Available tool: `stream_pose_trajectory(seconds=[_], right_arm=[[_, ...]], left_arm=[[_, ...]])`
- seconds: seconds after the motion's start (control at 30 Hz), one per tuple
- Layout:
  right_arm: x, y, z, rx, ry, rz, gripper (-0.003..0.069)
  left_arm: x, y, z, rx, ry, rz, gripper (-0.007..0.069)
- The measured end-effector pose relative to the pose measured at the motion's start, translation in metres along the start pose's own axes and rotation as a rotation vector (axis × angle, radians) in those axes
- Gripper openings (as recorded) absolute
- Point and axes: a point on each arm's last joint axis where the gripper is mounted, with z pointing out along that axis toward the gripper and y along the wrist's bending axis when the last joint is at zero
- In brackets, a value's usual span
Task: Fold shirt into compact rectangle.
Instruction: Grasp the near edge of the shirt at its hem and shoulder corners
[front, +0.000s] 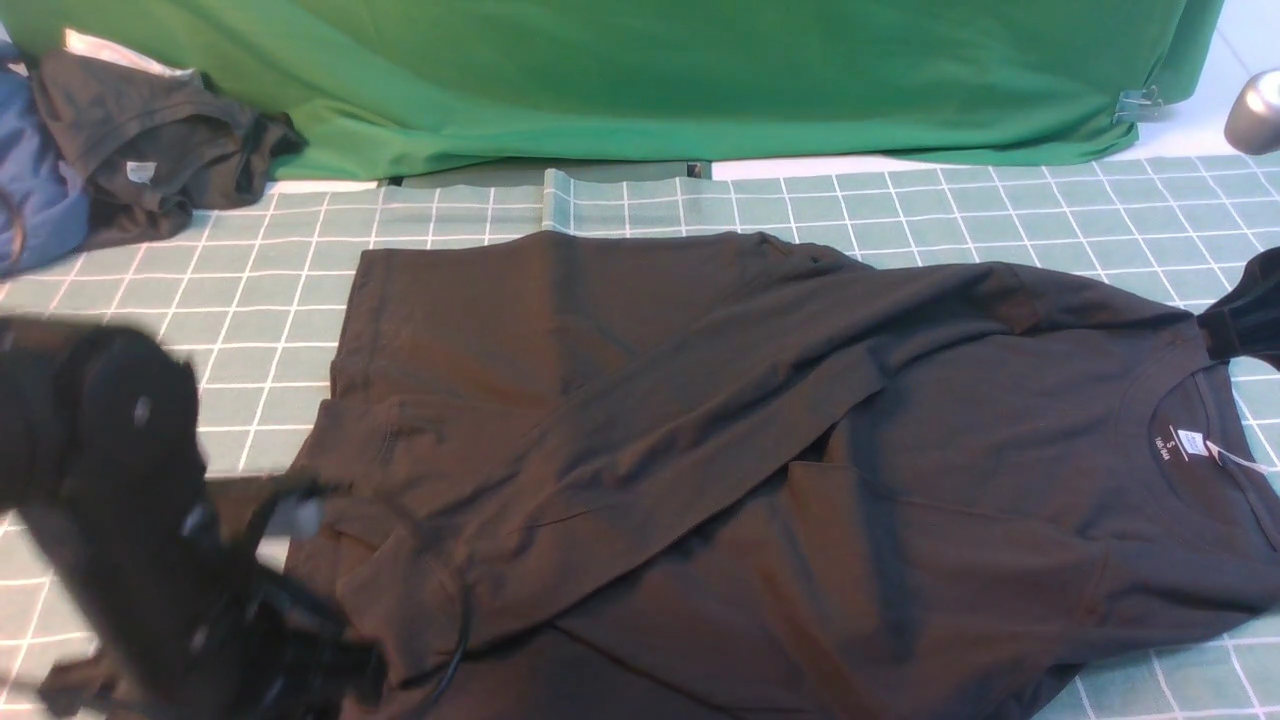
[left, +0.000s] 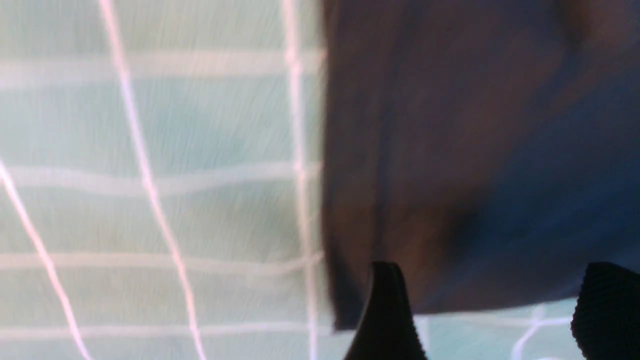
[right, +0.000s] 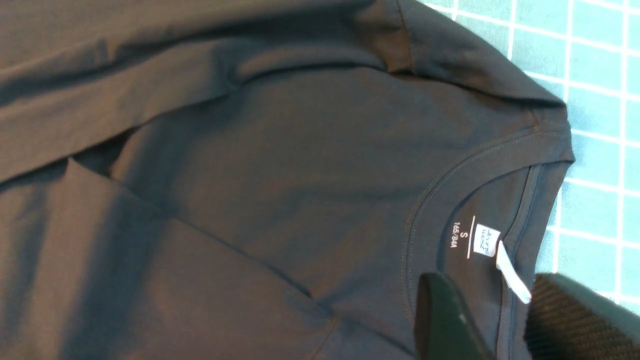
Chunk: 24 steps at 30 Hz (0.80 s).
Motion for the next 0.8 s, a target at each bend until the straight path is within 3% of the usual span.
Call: stream_pose_trajectory(seconds=[0.47, 0.7, 0.8], right_arm=[[-0.002, 0.0, 0.0, 0.002, -0.023, 0.029, 0.0242], [-0.002, 0.0, 0.0, 0.002, -0.023, 0.031, 0.0242], [-0.002, 0.0, 0.0, 0.002, -0.023, 0.031, 0.0242]], left_arm=[[0.011, 0.016, 0.022, -0.055, -0.133, -0.042, 0.0426], [0.005, 0.015, 0.038, -0.079, -0.038, -0.057, 0.042], [0.004, 0.014, 0.04, -0.073, -0.013, -0.056, 0.0343]])
